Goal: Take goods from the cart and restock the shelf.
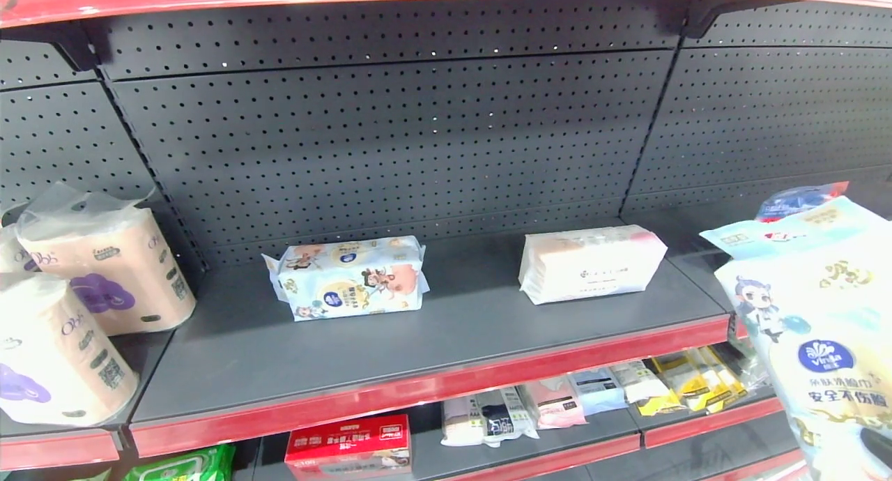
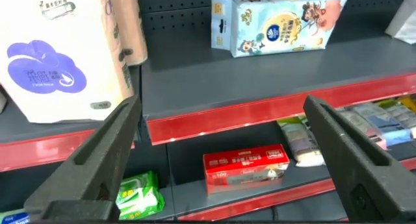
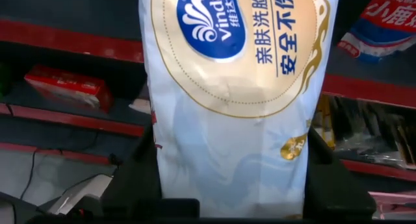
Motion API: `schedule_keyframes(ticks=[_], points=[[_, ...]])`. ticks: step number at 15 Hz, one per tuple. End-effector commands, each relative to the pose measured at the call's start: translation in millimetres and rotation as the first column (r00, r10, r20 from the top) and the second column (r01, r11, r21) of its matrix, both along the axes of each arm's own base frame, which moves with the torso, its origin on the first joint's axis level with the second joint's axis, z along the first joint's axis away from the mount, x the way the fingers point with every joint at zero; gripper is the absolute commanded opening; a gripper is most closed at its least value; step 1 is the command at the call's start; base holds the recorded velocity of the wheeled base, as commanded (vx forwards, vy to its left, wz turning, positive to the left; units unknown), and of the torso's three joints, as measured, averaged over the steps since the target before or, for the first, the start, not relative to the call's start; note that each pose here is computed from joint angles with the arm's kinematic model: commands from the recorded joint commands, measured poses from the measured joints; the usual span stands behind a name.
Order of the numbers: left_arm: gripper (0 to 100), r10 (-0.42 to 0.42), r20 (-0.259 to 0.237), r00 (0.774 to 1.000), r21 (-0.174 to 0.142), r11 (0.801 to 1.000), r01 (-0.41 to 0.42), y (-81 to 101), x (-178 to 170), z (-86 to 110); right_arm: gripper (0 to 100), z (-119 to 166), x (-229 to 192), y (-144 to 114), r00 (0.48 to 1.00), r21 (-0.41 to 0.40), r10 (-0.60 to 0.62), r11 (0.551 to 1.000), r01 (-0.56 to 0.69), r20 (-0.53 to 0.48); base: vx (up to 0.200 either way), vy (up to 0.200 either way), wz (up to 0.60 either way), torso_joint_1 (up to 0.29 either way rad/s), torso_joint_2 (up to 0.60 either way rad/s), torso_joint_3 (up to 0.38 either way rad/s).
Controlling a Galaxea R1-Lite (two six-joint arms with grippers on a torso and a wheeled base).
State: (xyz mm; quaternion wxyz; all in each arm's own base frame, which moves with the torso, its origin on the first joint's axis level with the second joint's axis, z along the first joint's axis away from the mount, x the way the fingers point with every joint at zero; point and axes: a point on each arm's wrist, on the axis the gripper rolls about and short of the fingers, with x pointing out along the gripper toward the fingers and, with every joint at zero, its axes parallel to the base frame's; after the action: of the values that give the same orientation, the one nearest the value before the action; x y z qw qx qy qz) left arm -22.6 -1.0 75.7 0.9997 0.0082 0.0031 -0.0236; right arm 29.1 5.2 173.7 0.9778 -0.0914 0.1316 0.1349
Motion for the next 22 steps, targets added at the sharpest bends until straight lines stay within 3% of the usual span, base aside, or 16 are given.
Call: schedule_keyframes(ticks=[1,2,3,4,5,6,7,8,9,10,11,12,16,18,22], points=[[100,-0.007,-0.007,1.0,0.008,1.0,0.007,-0.1,1,0.6,0,7,3,0,1.0,0.023,-0.01,1.0,0.01,0.005,0.0,0.0,0.0,0.0,0.0,0.0],[100,-0.016,-0.008,1.0,0.015,1.0,0.016,-0.2,1,1.0,0,12,4,0,1.0,0.037,-0.021,0.999,0.02,0.011,0.0,0.0,0.0,0.0,0.0,0.0],[100,-0.069,0.045,0.997,-0.004,0.998,0.069,-0.8,-3,38.1,0,14,5,-1,0.999,0.033,-0.036,0.999,0.035,0.014,0.0,0.0,0.0,0.0,0.0,0.0],[100,-0.069,0.045,0.997,-0.004,0.998,0.069,-0.8,-3,38.1,0,14,5,-1,0.999,0.033,-0.036,0.999,0.035,0.014,0.0,0.0,0.0,0.0,0.0,0.0],[100,-0.092,-0.052,0.994,-0.139,0.987,0.084,-1.7,30,112.2,0,14,5,-1,0.998,0.019,-0.062,0.998,0.062,0.013,0.0,0.0,0.0,0.0,0.0,0.0],[100,-0.052,-0.135,0.99,-0.079,0.996,0.042,-1.2,44,108.3,0,14,5,-1,0.998,0.018,-0.068,0.998,0.068,0.013,0.0,0.0,0.0,0.0,0.0,0.0],[100,0.094,-0.211,0.973,0.014,0.996,-0.093,2.7,63,109.3,0,15,5,-2,0.997,0.01,-0.078,0.997,0.078,0.022,0.0,0.0,0.0,0.0,0.0,0.0],[100,0.137,-0.24,0.961,0.028,0.991,-0.134,4.4,72,110.4,0,16,4,-2,0.996,0.005,-0.081,0.997,0.081,0.028,0.0,0.0,0.0,0.0,0.0,0.0],[100,0.082,-0.276,0.958,-0.043,0.994,-0.098,5.2,112,112.1,0,18,4,-2,0.995,-0.018,-0.087,0.996,0.088,0.042,0.0,0.0,0.0,0.0,0.0,0.0],[100,0.01,-0.273,0.962,-0.067,0.997,-0.03,4.1,127,108.7,0,21,4,-2,0.995,-0.025,-0.085,0.996,0.086,0.05,0.0,0.0,0.0,0.0,0.0,0.0],[100,-0.119,-0.312,0.943,-0.065,0.992,0.104,3.0,147,94.3,0,26,8,-2,0.996,-0.038,-0.081,0.996,0.083,0.049,0.0,0.0,0.0,0.0,0.0,0.0],[100,-0.197,-0.333,0.922,-0.049,0.98,0.191,3.3,157,88.7,0,31,13,-2,0.996,-0.048,-0.077,0.996,0.08,0.048,0.0,0.0,0.0,0.0,0.0,0.0],[100,-0.327,-0.416,0.849,0.011,0.931,0.364,12.2,193,73.9,0,44,23,-3,0.996,-0.058,-0.074,0.995,0.077,0.051,0.0,0.0,0.0,0.0,0.0,0.0],[100,-0.376,-0.407,0.832,0.034,0.904,0.425,17.8,214,72.6,0,46,22,-3,0.995,-0.077,-0.079,0.994,0.083,0.057,0.0,0.0,0.0,0.0,0.0,0.0],[100,-0.414,-0.377,0.829,0.052,0.884,0.465,21.7,256,83.6,0,30,15,-4,0.995,-0.085,-0.092,0.992,0.095,0.032,0.0,0.0,0.0,0.0,0.0,0.0]])
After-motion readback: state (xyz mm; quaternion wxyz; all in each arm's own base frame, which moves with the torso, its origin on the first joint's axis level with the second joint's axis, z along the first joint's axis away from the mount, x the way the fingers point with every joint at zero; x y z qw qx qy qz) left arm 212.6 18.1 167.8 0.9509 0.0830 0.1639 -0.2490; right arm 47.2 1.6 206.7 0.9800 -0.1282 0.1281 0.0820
